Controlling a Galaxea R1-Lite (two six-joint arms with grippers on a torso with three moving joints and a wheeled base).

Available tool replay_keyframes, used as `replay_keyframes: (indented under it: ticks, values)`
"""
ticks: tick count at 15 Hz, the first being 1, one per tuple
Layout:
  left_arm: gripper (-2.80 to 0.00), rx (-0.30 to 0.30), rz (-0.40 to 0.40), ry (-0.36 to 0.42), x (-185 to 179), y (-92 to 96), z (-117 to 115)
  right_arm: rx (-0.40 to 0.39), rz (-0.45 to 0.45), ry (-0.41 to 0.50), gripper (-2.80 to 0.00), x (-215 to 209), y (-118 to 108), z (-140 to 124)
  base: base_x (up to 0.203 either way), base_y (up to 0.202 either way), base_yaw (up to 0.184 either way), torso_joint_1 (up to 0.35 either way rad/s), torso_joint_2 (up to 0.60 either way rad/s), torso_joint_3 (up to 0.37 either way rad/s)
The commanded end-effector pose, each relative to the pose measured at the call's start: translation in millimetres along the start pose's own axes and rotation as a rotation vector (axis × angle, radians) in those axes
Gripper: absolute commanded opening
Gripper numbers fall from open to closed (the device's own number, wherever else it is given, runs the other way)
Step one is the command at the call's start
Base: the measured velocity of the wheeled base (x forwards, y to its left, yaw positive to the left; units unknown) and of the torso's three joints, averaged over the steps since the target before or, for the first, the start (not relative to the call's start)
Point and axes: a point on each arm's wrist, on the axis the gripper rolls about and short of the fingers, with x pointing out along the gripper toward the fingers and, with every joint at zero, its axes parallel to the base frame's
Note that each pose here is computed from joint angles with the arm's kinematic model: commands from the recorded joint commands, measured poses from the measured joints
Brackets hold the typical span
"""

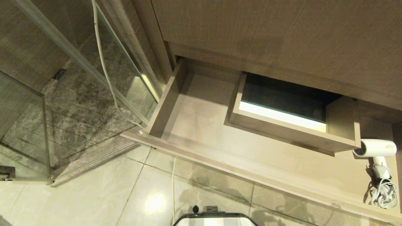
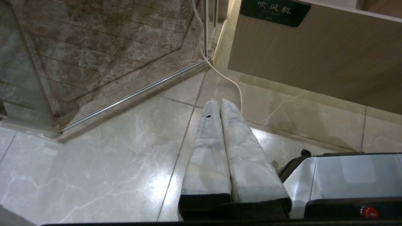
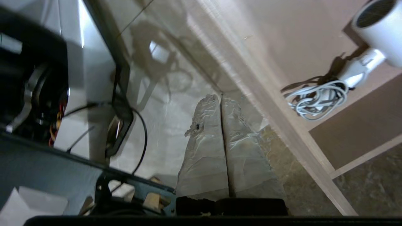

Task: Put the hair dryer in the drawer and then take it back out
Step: Close the drawer

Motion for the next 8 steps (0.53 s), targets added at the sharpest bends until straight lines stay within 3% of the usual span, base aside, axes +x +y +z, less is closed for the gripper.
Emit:
replay_keyframes:
  ticks: [1,4,8]
  values:
    - [-2.80,0.000,0.000,0.001,0,0.0,0,-0.058,0.056,0.050,-2.80,8,5,1,0.000,0.000,0.000,0.000,0.00,0.000]
    - [-2.80,0.000,0.000,0.002,0,0.0,0,-0.087,0.093,0.099,-2.80,15,9,3,0.000,0.000,0.000,0.000,0.00,0.000]
    - [-2.80,0.000,0.000,0.001,0,0.0,0,-0.103,0.152,0.244,-2.80,36,19,11,0.000,0.000,0.000,0.000,0.00,0.000]
